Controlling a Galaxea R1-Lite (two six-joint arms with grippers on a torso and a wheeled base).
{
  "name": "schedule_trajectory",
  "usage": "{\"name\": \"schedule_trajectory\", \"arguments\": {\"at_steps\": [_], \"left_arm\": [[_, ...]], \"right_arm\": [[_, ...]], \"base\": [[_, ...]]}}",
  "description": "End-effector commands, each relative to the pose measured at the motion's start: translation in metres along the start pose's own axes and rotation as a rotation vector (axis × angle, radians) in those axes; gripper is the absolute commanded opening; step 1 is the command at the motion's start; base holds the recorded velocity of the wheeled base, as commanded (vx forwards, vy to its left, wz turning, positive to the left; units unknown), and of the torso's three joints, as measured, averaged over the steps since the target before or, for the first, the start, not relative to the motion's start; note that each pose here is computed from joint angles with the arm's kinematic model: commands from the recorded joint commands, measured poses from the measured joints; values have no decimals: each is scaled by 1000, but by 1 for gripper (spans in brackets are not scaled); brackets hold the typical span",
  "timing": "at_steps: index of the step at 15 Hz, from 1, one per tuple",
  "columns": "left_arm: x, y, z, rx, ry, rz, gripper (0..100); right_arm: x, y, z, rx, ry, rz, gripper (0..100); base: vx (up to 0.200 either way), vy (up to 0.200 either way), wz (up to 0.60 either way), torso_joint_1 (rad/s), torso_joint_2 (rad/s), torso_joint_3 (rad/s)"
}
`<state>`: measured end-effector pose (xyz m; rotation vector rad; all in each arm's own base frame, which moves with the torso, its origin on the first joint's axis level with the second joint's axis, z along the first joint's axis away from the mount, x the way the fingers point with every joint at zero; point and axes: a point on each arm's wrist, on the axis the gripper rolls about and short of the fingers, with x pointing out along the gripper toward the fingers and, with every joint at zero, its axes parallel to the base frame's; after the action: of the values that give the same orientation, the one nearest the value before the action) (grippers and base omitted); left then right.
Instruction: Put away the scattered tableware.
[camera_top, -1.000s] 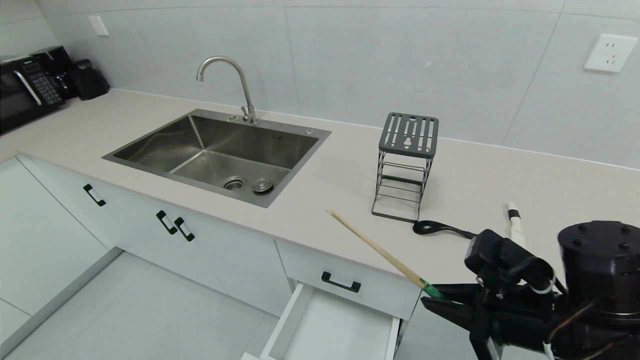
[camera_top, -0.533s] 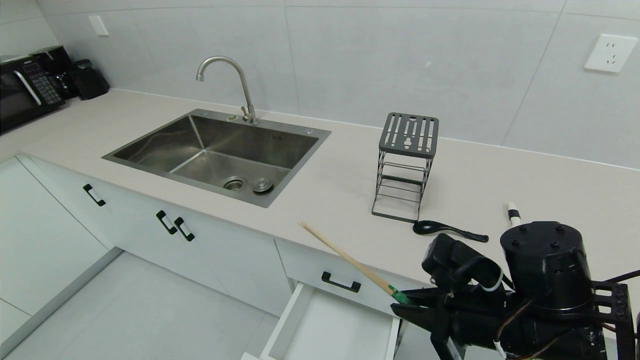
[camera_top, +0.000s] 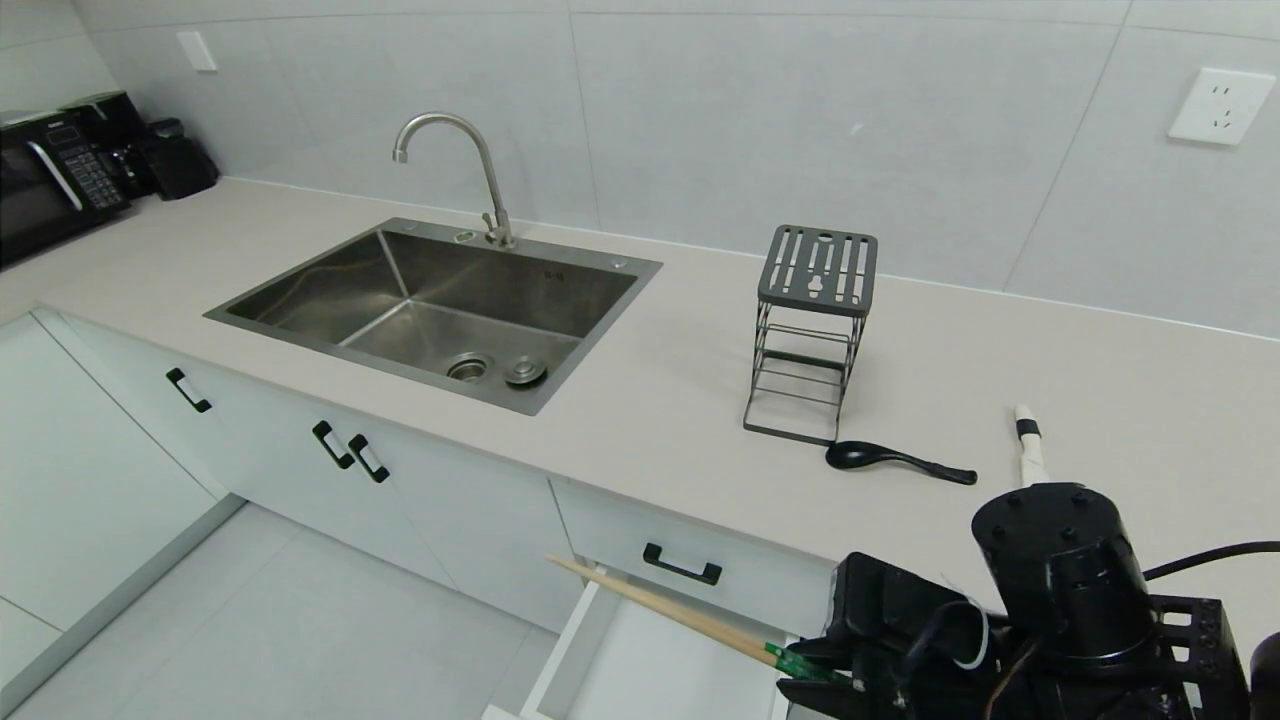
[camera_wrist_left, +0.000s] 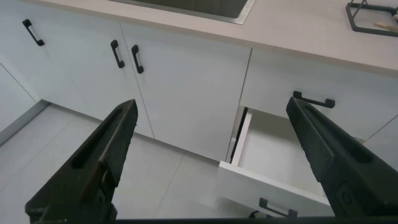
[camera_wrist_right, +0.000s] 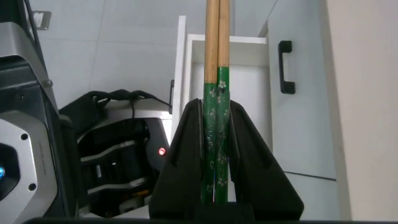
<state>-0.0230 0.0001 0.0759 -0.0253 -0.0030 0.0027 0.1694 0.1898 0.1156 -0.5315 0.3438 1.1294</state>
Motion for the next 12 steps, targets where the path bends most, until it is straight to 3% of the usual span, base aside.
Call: {"name": "schedule_trajectory", "arguments": {"at_steps": [1,5,8,12], "left_arm": [[0,0,0,-1,1,0,100],[0,0,0,-1,1,0,100],[0,0,0,-1,1,0,100],[0,0,0,-1,1,0,100]], "right_arm": [[7,6,-4,-6,22,30,0],[8,10,11,-30,-38,35,0],[3,26,25,-1,-92,65,0],[2,29,24,39,-61,-12,0]], "base": [[0,0,0,0,0,0],[0,0,0,0,0,0],[0,0,0,0,0,0],[0,0,0,-120,247,121]]}}
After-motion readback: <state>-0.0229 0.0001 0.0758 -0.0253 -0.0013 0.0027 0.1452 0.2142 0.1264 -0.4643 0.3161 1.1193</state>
